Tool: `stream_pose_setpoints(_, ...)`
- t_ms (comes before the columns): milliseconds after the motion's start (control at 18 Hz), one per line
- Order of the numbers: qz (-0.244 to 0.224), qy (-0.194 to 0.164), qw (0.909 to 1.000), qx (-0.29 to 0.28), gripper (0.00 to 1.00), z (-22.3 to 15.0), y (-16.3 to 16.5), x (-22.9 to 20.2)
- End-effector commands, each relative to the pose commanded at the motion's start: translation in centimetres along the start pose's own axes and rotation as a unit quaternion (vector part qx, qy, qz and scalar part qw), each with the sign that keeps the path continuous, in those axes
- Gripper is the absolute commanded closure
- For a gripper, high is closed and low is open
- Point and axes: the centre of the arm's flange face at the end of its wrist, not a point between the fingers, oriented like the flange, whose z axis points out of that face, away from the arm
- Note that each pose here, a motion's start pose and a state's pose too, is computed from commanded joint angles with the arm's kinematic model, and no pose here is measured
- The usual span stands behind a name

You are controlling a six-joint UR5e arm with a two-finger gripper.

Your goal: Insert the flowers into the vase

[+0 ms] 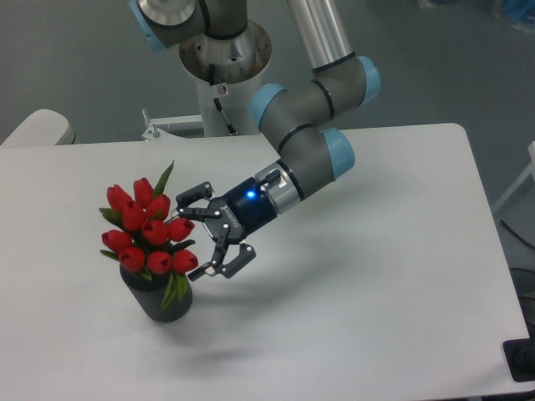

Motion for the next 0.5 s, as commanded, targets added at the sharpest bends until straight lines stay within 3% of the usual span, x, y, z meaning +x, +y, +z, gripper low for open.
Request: stream_pose_setpoints(500,0.005,-0.04,0.9992,0.001,0.0,-4.5,-1.1,-2.5)
